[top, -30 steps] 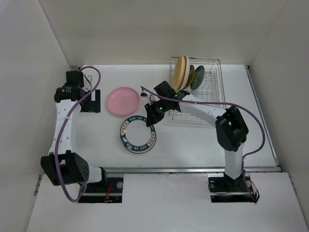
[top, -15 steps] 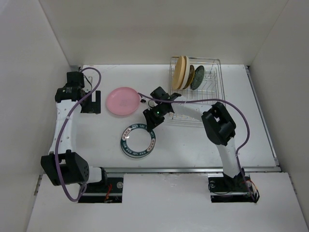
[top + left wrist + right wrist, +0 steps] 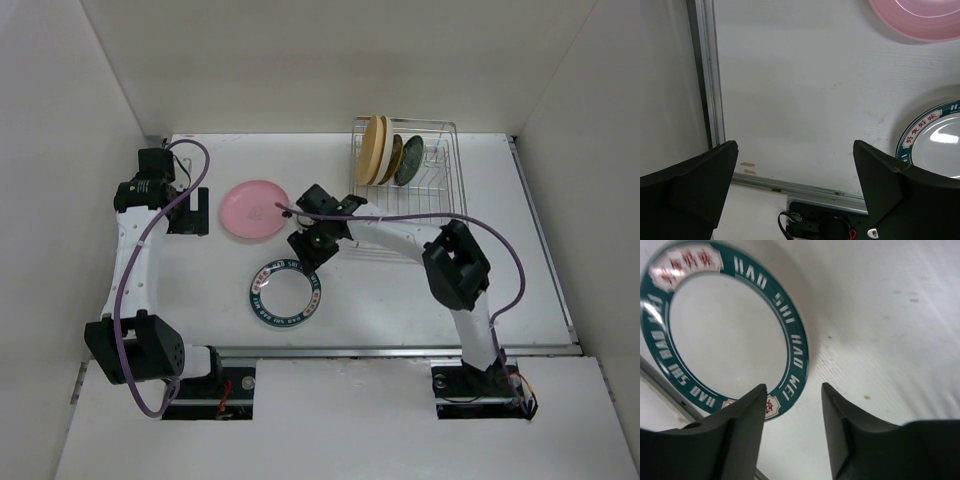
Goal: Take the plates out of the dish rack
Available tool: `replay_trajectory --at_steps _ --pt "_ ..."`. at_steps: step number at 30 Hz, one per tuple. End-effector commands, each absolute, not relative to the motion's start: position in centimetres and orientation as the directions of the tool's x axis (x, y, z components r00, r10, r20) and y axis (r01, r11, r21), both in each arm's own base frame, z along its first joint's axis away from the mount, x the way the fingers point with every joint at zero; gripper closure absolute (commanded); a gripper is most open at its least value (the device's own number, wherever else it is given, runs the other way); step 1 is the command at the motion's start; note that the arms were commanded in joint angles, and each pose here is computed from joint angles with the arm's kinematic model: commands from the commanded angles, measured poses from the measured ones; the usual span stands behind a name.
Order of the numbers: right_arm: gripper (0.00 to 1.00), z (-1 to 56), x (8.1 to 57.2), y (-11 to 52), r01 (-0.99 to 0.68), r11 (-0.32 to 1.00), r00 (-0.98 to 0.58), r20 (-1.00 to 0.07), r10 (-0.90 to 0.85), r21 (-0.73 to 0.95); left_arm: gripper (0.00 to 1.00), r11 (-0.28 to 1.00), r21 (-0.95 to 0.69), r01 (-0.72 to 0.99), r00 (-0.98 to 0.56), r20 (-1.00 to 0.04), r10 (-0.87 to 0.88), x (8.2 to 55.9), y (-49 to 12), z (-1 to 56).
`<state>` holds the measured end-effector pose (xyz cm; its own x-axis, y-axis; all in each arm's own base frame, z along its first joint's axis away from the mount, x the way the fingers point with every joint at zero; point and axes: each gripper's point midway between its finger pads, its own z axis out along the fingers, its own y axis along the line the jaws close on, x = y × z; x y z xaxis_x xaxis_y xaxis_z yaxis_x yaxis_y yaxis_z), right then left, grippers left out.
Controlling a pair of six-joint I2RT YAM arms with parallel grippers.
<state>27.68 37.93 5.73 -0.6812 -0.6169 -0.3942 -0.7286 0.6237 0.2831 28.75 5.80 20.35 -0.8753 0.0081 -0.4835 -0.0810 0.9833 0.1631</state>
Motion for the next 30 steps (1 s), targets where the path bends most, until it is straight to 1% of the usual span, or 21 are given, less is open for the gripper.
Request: replay_trajectory --at_steps 1,2,3,4,5,6,8,9,10,12,13,14,16,17,19,21,22,26,28,30 --pt "0.46 18.2 32.5 37.9 -0.699 0.691 -0.612 -0.654 -0.444 0.185 0.0 0.981 0.168 -0.093 -0.858 -0.513 0.006 28.6 5.9 21.1" --pt "0.44 20.1 33.6 37.2 -0.651 0.737 -0.621 -0.685 -0.381 0.18 0.0 0.981 0.168 -0.093 -0.858 -0.513 0.006 28.6 5.9 21.1" --pt "0.44 22.5 36.3 35.0 -0.571 0.809 -0.609 -0.733 -0.304 0.139 0.0 0.981 0.168 -0.093 -0.858 -0.513 0.006 28.6 5.9 21.1" --pt "0.44 25.4 37.1 33.2 -0.521 0.842 -0.593 -0.769 -0.238 0.14 0.0 0.981 0.168 -0.093 -0.858 -0.513 0.006 28.6 5.9 21.1" --pt "0.4 27.0 38.2 31.6 -0.455 0.877 -0.592 -0.789 -0.168 0.155 0.0 0.981 0.168 -0.093 -0.858 -0.513 0.006 28.6 5.9 21.1" --pt "0.38 28.4 40.5 28.2 -0.345 0.929 -0.568 -0.817 -0.095 0.132 0.0 0.982 0.168 -0.092 -0.863 -0.505 0.006 28.5 5.9 20.8" --pt "0.35 31.5 42.1 24.1 -0.218 0.967 -0.508 -0.862 0.002 0.13 0.0 0.981 0.168 -0.093 -0.858 -0.514 0.006 28.7 6.0 20.9" --pt "0.35 32.6 43.1 22.2 -0.156 0.978 -0.479 -0.877 0.045 0.136 0.0 0.981 0.168 -0.092 -0.862 -0.506 0.006 28.6 5.9 20.6" --pt "0.35 32.7 44.6 18.7 -0.056 0.992 -0.463 -0.883 0.077 0.116 0.0 0.982 0.168 -0.091 -0.864 -0.504 0.006 28.9 6.0 20.4" --pt "0.35 34.3 46.1 15.7 0.019 0.99 -0.417 -0.899 0.133 0.138 0.0 0.98 0.176 -0.096 -0.864 -0.503 0.006 28.9 6.1 20.4" --pt "0.35 33.9 47.5 13.0 0.086 0.986 -0.414 -0.895 0.166 0.143 0.0 0.98 0.176 -0.094 -0.87 -0.492 0.005 29.0 6.1 20.1" --pt "0.35 34.4 48.4 11.7 0.113 0.982 -0.396 -0.9 0.182 0.149 0.0 0.98 0.175 -0.092 -0.875 -0.484 0.004 29.1 6.2 19.8" --pt "0.35 32.7 50.5 10.0 0.167 0.973 -0.413 -0.885 0.214 0.157 0.0 0.98 0.175 -0.091 -0.879 -0.476 0.004 29.1 6.2 19.6" --pt "0.35 32.4 51.6 8.0 0.207 0.965 -0.401 -0.886 0.231 0.159 0.0 0.98 0.175 -0.092 -0.874 -0.486 0.004 29.3 6.2 19.9" --pt "0.36 30.8 53.6 7.3 0.219 0.96 -0.419 -0.872 0.253 0.173 0.0 0.98 0.175 -0.091 -0.879 -0.476 0.004 29.4 6.2 19.6" --pt "0.36 30.6 55.2 7.4 0.187 0.96 -0.421 -0.867 0.268 0.206 0.0 0.98 0.175 -0.089 -0.883 -0.47 0.003 29.7 6.2 19.5" --pt "0.37 28.7 56.1 7.4 0.175 0.961 -0.456 -0.848 0.27 0.212 0.0 0.98 0.175 -0.09 -0.882 -0.471 0.004 30.0 6.3 19.5" --pt "0.4 24.9 57.8 8.0 0.165 0.961 -0.511 -0.814 0.276 0.223 0.0 0.978 0.184 -0.093 -0.887 -0.462 0.003 30.3 6.5 19.4" --pt "0.41 23.4 58.2 7.8 0.189 0.958 -0.526 -0.802 0.283 0.214 0.0 0.979 0.184 -0.091 -0.891 -0.454 0.002 30.4 6.5 19.1" --pt "0.47 21.5 58.6 7.5 0.232 0.949 -0.538 -0.785 0.307 0.212 0.0 0.979 0.184 -0.091 -0.891 -0.454 0.002 30.3 6.5 19.3"
